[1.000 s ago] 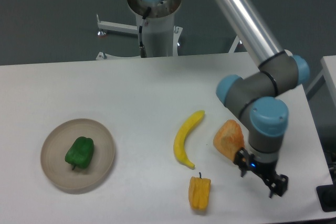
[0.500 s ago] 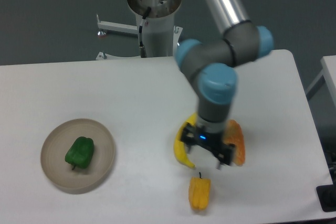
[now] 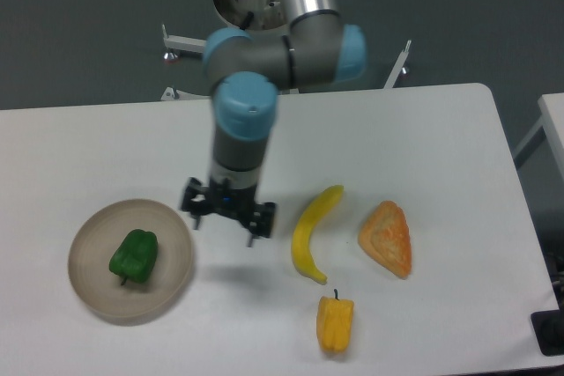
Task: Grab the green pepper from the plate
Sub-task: 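Move the open gripper over the banana toward the green pepper on the plate, then lower the gripper onto the green pepper and close the fingers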
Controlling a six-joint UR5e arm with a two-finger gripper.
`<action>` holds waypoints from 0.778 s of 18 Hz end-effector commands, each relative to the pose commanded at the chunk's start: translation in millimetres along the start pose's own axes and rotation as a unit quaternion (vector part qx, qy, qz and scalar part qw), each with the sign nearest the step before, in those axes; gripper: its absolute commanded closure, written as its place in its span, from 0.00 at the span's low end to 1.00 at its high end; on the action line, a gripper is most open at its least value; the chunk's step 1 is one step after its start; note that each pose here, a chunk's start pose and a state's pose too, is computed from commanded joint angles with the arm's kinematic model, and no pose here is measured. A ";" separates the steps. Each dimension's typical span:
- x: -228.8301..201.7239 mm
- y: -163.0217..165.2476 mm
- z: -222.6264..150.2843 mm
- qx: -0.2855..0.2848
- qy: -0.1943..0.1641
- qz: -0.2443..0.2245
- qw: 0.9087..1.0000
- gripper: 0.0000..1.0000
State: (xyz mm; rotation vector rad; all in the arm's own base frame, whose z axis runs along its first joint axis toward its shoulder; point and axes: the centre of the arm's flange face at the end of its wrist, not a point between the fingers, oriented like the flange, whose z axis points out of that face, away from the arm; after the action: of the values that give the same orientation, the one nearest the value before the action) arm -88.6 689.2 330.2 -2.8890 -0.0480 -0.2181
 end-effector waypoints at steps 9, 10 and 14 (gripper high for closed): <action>46.6 0.7 62.7 -0.003 0.006 0.008 1.000 0.00; 51.1 0.8 67.4 -0.005 0.007 0.012 1.000 0.00; 60.4 -0.2 74.7 -0.003 0.008 0.019 1.000 0.00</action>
State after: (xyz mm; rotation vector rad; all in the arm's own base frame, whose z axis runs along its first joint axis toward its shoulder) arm -18.2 708.4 267.8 -2.8902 0.0108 -0.2349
